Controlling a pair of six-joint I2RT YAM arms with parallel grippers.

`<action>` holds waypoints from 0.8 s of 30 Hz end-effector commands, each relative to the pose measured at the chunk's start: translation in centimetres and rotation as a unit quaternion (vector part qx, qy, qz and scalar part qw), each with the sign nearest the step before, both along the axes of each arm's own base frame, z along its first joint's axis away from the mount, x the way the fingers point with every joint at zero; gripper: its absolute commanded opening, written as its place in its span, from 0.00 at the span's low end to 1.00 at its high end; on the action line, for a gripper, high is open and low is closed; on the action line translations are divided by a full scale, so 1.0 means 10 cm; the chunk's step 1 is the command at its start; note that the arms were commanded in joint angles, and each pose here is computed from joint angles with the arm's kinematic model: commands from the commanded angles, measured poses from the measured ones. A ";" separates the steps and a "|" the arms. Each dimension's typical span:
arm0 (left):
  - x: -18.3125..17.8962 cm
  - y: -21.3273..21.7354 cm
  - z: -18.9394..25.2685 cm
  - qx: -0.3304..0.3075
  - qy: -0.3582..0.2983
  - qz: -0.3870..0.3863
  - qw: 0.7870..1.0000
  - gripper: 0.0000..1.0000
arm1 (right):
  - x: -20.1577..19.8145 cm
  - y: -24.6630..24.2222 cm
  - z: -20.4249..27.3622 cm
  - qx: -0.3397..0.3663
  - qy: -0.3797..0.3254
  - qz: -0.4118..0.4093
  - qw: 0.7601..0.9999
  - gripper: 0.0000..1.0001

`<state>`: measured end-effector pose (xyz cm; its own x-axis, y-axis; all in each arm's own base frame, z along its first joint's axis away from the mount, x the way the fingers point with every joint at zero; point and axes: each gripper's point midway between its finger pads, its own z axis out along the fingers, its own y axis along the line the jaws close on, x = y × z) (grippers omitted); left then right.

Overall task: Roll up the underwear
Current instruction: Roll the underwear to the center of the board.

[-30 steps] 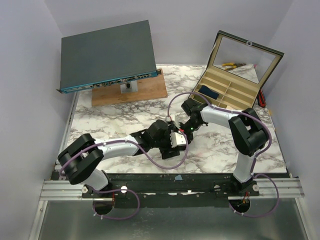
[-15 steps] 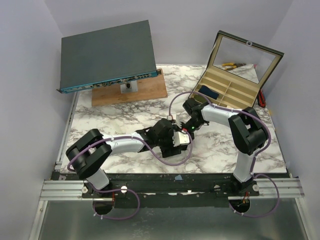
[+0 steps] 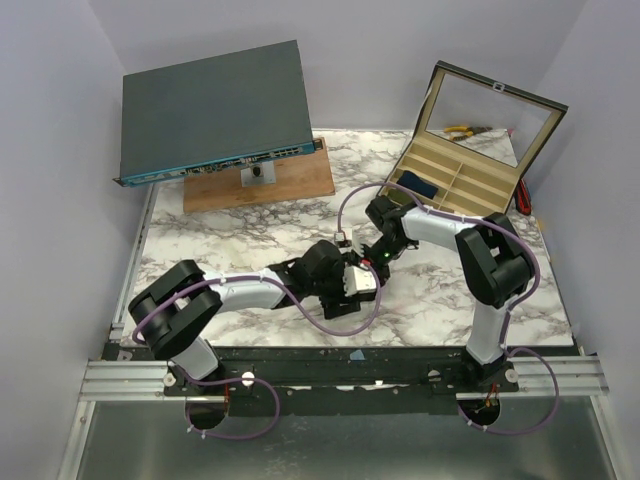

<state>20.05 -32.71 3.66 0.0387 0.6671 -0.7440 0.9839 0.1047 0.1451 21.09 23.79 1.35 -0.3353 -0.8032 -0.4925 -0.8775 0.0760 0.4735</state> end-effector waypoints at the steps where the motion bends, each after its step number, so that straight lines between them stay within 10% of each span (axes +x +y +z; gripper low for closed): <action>1: -0.04 -0.17 0.11 -0.047 0.004 -0.017 0.999 0.91 | -0.17 -0.94 -0.64 -0.219 0.002 0.044 0.975 0.01; 24: -0.09 -0.21 -0.16 0.019 0.007 -0.028 0.999 0.74 | -0.15 -0.99 -0.65 -0.214 0.008 0.032 0.976 0.01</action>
<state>20.05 -34.52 2.87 0.0326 0.6611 -0.7496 0.9885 0.0895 0.1220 20.32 21.57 1.57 -0.3840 -0.8153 -0.4334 -0.8424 0.1171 0.5259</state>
